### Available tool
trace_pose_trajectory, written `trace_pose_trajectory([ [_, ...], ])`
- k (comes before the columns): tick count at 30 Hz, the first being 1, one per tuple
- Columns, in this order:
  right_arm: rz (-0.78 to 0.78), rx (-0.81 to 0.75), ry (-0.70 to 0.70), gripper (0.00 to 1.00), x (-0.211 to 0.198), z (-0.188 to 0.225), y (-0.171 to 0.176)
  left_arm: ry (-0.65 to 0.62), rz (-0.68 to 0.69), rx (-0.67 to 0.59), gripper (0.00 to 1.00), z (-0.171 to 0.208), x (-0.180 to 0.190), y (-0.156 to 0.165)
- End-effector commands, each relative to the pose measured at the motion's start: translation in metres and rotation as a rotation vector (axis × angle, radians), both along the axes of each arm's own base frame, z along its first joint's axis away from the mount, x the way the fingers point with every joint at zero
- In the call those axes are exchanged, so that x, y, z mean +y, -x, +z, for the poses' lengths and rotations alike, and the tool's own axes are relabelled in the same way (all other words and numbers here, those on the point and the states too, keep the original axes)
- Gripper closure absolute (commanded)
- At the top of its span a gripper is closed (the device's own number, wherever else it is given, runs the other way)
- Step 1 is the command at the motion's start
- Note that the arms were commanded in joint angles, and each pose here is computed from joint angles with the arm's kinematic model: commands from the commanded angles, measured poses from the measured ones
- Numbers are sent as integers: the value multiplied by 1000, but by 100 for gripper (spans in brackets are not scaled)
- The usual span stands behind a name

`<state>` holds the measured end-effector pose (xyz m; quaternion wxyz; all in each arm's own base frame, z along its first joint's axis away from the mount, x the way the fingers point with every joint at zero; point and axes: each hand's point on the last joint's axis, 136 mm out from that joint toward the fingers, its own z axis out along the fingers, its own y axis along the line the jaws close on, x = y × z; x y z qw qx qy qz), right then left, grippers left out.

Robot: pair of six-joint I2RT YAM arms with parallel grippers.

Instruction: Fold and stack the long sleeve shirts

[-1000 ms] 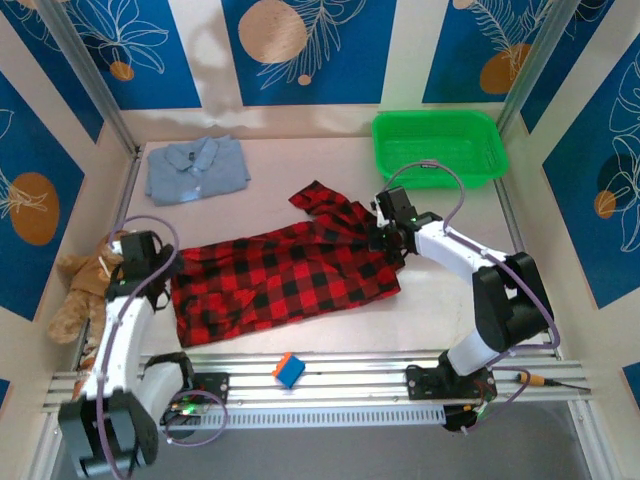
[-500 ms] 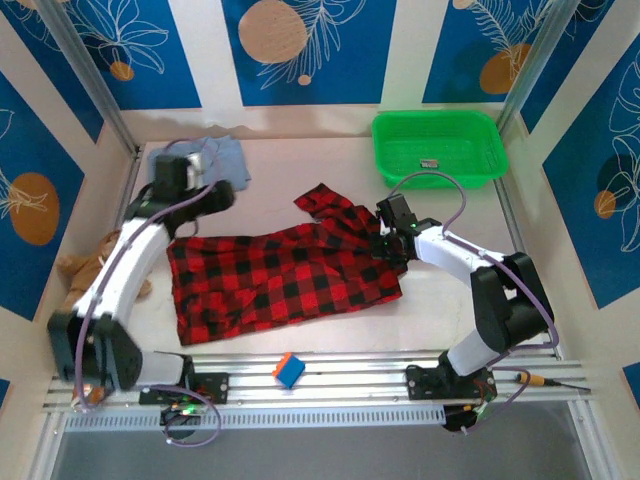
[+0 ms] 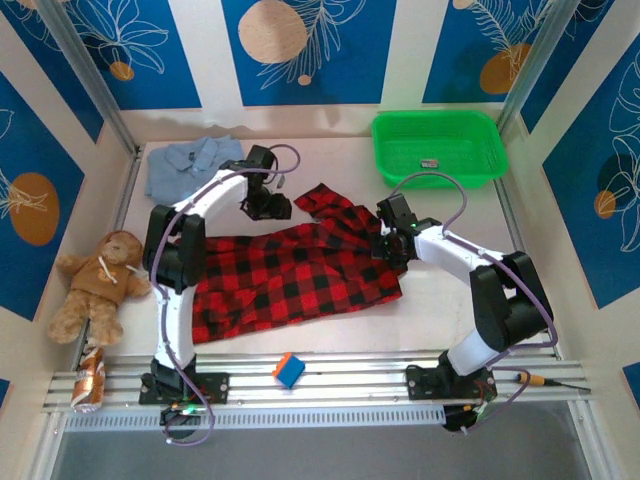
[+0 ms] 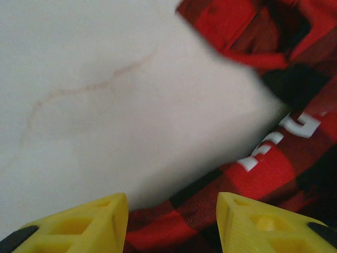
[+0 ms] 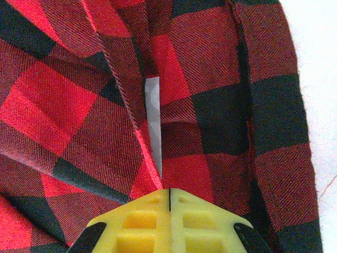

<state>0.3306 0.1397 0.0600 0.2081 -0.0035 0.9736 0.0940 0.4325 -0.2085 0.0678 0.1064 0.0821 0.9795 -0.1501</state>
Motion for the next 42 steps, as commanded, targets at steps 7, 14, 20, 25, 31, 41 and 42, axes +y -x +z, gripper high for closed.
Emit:
trace_pose_trajectory([
  [7, -90, 72, 9, 100, -8, -11, 0, -46, -54, 176, 58, -12, 21, 64],
  [14, -170, 142, 25, 100, -20, -24, 4, -51, -47, 168, 61, -5, 39, 91],
  [20, -199, 178, 33, 100, -25, -31, 6, -51, -19, 176, 62, -8, 49, 117],
  [25, -198, 180, 32, 100, -26, -31, 5, -65, 62, 226, 64, -31, 75, 141],
  [31, -189, 175, 35, 100, -26, -28, 5, 36, 106, 71, 64, 19, 72, 134],
  [41, -73, 41, -2, 61, -7, 22, 9, -120, 200, -66, 32, 74, 129, 63],
  [42, -58, 22, -13, 56, -2, 30, 10, -155, 185, -59, 32, 68, 132, 56],
])
